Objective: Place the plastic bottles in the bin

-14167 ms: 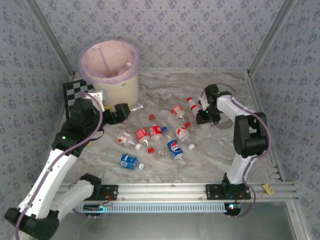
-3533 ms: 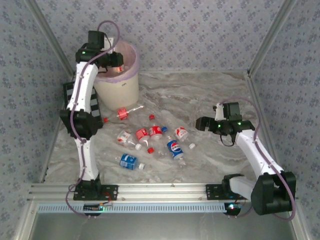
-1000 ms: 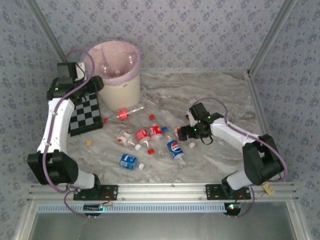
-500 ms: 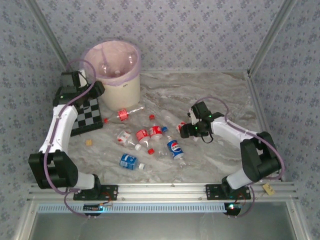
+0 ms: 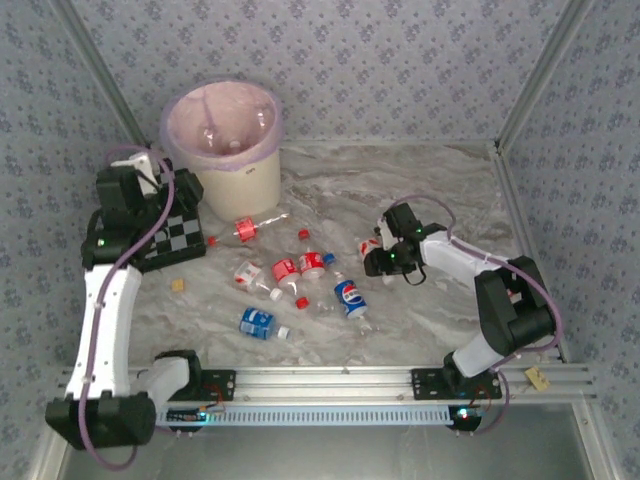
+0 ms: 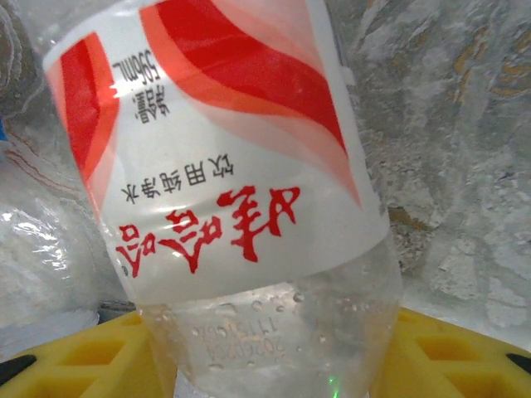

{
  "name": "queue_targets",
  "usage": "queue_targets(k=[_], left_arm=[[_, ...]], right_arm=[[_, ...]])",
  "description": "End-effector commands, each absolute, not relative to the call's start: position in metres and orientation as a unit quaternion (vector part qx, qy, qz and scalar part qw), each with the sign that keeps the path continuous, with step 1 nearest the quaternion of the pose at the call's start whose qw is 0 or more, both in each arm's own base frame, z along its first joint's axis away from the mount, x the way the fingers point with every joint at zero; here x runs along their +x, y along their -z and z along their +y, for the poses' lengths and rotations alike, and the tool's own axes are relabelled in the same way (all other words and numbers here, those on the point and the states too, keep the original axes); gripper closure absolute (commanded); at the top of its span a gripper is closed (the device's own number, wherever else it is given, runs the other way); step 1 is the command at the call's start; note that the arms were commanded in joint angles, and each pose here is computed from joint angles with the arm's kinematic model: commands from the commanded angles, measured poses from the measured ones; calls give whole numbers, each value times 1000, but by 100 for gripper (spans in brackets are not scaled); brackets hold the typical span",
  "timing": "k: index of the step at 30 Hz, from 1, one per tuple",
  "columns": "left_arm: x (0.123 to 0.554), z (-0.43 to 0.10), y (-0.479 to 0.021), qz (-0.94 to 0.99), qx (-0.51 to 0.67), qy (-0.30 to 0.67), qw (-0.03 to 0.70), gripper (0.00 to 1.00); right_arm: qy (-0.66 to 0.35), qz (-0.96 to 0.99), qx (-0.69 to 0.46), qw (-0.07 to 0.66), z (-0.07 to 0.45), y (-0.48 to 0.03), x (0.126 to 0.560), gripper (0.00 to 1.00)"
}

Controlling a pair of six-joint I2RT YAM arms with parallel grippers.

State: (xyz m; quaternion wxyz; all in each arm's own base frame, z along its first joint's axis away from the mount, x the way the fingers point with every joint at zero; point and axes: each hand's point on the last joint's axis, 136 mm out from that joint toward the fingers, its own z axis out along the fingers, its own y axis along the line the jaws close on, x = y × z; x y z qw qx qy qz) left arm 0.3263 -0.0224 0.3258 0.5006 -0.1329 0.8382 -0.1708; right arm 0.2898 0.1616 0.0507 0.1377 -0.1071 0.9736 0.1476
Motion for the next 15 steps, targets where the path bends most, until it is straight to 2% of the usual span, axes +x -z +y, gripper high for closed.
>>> queue_targets(k=[1,5,8,11,15], left_arm=[[321,-66,-332,809,-128,278,501,15],[314,-133,-333,802,-86,339,483,6],[312,-185,-335,784,-57,387,481,1],[310,-240,-345,742,-31,461,486,0],[311,-305,-346,734,14,487,473,0]], right_arm=[[-164,966,-105,170,159,-86,299,44],[-203,953,-78,212,148,-120,302,51],[-257,933,-50,246,143,-144,300,51],[-317,904,-40,285,149,-166,296,56],[-355,884,-34,303,156,-177,287,59]])
